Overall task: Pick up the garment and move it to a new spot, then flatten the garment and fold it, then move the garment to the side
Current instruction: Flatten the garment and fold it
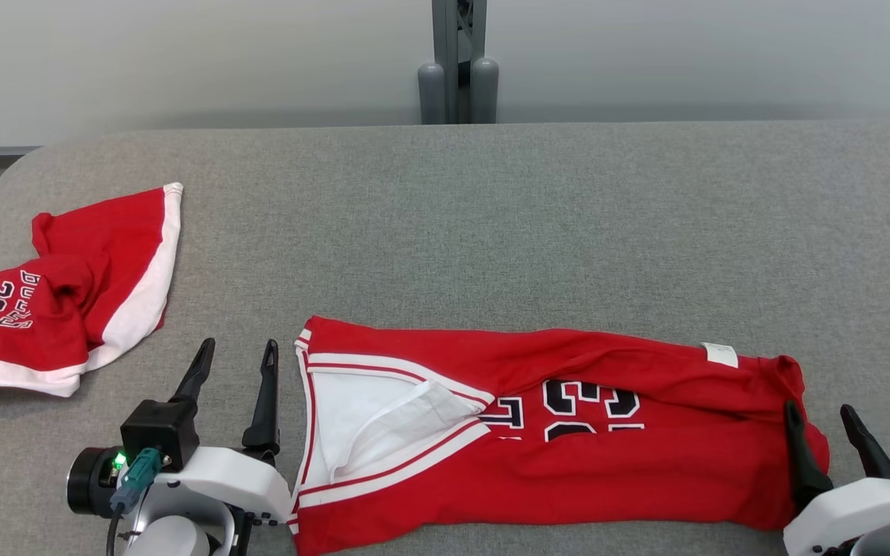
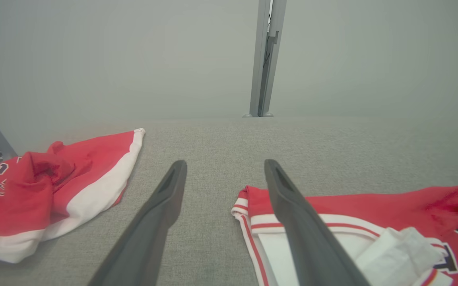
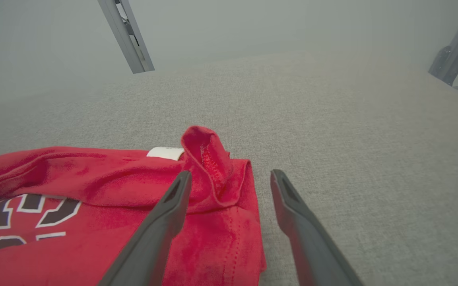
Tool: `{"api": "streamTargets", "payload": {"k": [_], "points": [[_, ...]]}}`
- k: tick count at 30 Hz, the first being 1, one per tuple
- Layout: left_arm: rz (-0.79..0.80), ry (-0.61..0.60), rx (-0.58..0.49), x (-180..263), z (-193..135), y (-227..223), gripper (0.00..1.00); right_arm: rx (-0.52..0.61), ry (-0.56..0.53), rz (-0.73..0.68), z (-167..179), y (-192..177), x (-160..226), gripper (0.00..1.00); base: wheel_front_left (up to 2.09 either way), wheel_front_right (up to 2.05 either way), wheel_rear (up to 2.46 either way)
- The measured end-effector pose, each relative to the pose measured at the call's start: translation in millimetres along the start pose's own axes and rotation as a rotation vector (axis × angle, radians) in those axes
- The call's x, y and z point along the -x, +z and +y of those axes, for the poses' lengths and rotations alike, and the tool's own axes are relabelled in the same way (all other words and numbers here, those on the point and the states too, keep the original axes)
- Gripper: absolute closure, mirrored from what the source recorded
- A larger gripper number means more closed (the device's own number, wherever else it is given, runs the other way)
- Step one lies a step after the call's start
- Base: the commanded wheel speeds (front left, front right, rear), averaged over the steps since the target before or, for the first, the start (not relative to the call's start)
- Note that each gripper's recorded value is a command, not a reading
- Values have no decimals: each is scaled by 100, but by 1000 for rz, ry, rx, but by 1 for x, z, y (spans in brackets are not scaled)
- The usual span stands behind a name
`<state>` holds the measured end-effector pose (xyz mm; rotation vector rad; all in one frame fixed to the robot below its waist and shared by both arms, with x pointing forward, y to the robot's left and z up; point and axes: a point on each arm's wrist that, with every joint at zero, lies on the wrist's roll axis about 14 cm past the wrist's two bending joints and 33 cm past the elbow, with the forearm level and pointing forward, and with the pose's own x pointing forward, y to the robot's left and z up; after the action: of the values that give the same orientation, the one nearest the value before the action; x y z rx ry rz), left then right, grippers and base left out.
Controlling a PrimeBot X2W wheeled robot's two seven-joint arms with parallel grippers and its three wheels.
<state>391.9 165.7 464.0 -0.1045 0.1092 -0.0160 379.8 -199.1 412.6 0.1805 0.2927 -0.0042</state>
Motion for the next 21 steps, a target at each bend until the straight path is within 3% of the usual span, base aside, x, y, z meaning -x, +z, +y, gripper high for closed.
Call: {"api": "streamTargets", "payload": {"k": [16, 19, 21], "points": [[18, 6, -2, -8, 5, -6, 0, -112, -12, 92, 10, -44, -23, 0, 0, 0, 0], [17, 7, -4, -10, 6, -7, 0, -150, -21, 96, 10, -47, -25, 100, 0, 0, 0], [16, 2, -5, -11, 5, -6, 0, -172, -24, 95, 11, -48, -26, 100, 0, 0, 0]]}}
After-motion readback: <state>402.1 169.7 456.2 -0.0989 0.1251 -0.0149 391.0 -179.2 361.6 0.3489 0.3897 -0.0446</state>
